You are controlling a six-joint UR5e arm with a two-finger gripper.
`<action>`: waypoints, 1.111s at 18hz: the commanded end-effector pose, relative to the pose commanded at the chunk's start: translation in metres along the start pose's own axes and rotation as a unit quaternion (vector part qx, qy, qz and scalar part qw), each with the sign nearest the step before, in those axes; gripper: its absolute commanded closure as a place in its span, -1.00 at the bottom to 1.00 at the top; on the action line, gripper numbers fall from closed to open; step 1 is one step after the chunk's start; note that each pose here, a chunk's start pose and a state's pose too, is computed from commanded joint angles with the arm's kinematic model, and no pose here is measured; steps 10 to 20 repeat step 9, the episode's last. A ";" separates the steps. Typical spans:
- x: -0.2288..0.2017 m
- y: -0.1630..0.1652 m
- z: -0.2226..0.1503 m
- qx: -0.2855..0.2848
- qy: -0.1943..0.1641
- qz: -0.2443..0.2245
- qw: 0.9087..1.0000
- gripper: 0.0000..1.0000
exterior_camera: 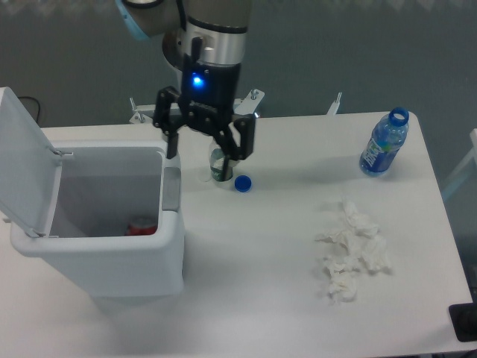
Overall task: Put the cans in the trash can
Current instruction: 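Open the gripper to drop the can and raise away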
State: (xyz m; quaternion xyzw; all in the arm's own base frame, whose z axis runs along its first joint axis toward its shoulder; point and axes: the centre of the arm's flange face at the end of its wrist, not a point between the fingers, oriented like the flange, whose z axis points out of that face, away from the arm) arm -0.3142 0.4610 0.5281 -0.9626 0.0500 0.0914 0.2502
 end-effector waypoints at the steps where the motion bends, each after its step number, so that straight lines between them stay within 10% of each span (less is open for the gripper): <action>1: -0.002 0.002 0.002 -0.005 -0.002 0.013 1.000 -1.00; 20: -0.035 0.035 0.016 -0.054 -0.022 0.076 0.995 -1.00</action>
